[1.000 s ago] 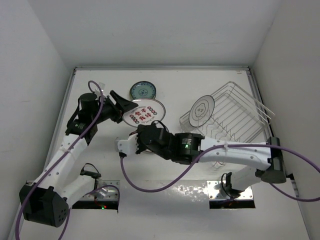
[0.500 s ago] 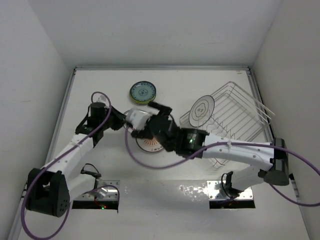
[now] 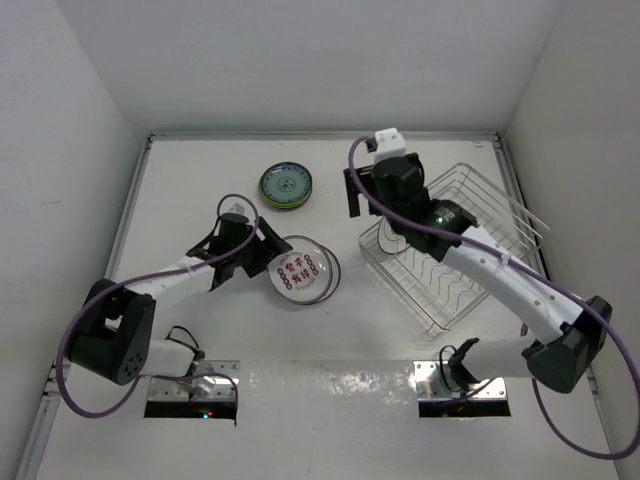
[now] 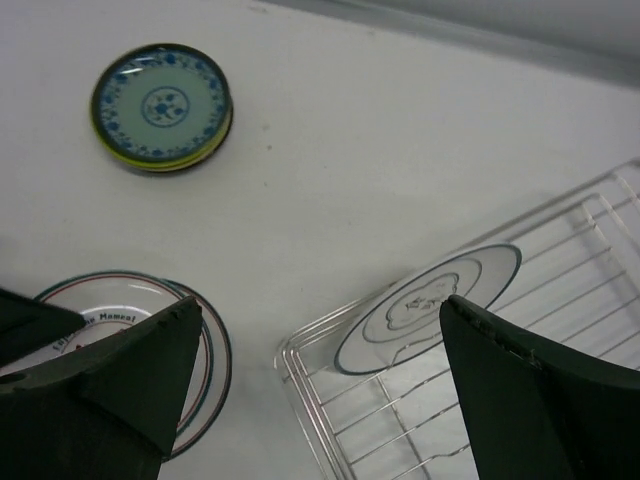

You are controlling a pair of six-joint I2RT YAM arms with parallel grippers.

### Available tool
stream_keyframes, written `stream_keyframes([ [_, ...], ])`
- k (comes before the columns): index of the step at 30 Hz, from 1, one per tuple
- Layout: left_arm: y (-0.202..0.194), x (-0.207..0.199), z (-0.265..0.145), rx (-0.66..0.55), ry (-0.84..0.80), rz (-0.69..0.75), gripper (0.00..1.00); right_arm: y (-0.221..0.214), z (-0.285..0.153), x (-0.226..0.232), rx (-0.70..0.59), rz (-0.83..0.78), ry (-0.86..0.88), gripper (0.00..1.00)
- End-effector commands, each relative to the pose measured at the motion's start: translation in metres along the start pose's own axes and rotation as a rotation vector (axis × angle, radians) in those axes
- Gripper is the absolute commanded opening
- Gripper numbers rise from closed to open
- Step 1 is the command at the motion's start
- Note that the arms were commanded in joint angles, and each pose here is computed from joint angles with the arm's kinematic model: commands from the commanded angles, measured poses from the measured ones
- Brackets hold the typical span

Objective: Unload the plates from the dish rack

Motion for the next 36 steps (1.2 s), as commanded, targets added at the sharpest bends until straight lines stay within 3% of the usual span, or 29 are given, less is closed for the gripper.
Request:
stream_keyframes([
  [1,0.007,-0.02,0.0,-0.054,-0.049,0.029,0.78,-0.013,0.02,-0.014,0.128,0.221,0.044,0.99],
  [3,0.007,-0.021,-0.001,-0.044,-0.004,0.058,0.9,-0.016,0.028,-0.021,0.147,0.296,0.049,0.99],
  [7,0.016,-0.026,-0.01,-0.051,0.096,0.136,0.99,-0.017,0.05,-0.031,0.181,0.42,-0.013,0.99],
  [11,0.031,-0.027,-0.03,-0.118,0.231,0.251,1.0,-0.019,0.069,-0.041,0.213,0.473,-0.163,0.99],
  [18,0.048,-0.04,-0.082,-0.178,0.284,0.396,1.0,-0.045,0.09,-0.046,0.183,0.598,-0.364,0.98],
  [21,0.057,-0.048,-0.114,-0.267,0.268,0.45,1.0,-0.058,0.095,-0.046,0.174,0.637,-0.417,0.91],
  [25,0.063,-0.051,-0.139,-0.339,0.252,0.527,1.0,-0.071,0.099,-0.049,0.144,0.689,-0.486,0.64],
  [28,0.062,-0.045,-0.14,-0.34,0.274,0.539,1.0,-0.076,0.104,-0.048,0.143,0.717,-0.5,0.58],
  [31,0.058,-0.039,-0.129,-0.311,0.278,0.542,1.0,-0.077,0.108,-0.048,0.15,0.727,-0.523,0.4],
  [32,0.055,-0.036,-0.124,-0.296,0.284,0.543,1.0,-0.077,0.107,-0.049,0.143,0.735,-0.538,0.28],
  [36,0.052,-0.031,-0.116,-0.271,0.285,0.542,1.0,-0.08,0.103,-0.052,0.125,0.746,-0.569,0.15],
])
Point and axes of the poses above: each gripper's point midway between its finger pads, its own z axis out along the fingers, its own x axis along the line the jaws close on, y = z × x, the point moved 9 cm from there along -z, back along the fingers, and after that the axes turned 1 degree about z, right-handed, at the moved point
